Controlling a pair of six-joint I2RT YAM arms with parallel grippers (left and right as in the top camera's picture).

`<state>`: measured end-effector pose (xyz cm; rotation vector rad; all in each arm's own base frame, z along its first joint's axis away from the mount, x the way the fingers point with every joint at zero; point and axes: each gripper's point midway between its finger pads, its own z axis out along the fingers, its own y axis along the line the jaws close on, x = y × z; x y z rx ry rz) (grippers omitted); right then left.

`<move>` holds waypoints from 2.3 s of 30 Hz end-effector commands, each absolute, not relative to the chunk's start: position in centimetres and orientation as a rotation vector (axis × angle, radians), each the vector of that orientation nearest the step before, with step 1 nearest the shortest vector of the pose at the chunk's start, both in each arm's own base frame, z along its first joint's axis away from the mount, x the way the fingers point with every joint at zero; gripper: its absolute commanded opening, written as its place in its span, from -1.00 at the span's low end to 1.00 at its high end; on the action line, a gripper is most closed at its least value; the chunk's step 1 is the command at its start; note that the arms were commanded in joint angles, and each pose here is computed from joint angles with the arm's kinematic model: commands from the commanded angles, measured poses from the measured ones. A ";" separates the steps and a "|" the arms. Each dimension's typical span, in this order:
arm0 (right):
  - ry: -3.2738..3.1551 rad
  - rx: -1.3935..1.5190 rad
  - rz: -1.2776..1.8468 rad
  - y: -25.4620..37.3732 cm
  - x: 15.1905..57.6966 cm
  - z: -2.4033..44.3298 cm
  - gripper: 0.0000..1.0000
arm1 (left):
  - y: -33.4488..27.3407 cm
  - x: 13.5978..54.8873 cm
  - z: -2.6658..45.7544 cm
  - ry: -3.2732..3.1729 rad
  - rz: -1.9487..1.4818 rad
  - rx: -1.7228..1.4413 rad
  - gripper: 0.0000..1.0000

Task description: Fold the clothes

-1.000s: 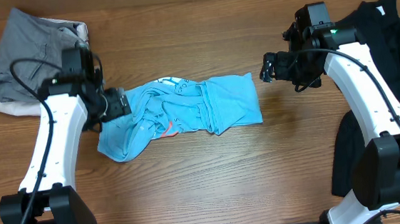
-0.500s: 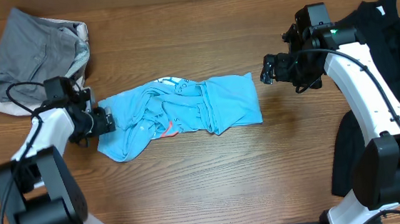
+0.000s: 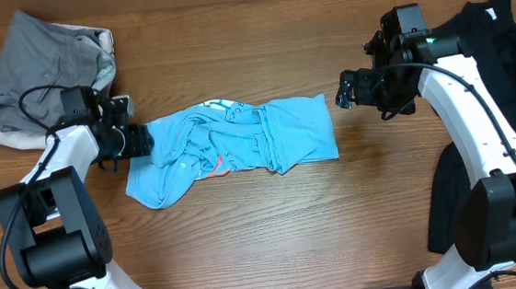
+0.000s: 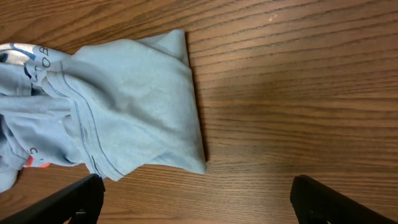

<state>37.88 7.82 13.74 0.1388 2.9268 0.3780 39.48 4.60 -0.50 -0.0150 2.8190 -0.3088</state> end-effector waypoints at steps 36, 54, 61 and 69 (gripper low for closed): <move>2.848 0.000 0.742 12.8 37.9 16.0 -0.92 | 4.7 36.1 14.9 2.907 -0.263 -0.352 -0.92; 2.772 -0.166 1.002 17.2 36.6 12.4 -0.92 | 5.8 37.9 23.6 2.768 -0.137 -0.344 -0.92; 2.727 -0.279 0.903 21.3 37.8 10.6 -0.92 | 2.7 38.9 23.7 2.756 -0.165 -0.280 -0.92; 2.864 -0.269 0.900 22.2 37.4 4.1 -0.92 | -1.6 39.6 24.0 2.744 -0.208 -0.202 -0.92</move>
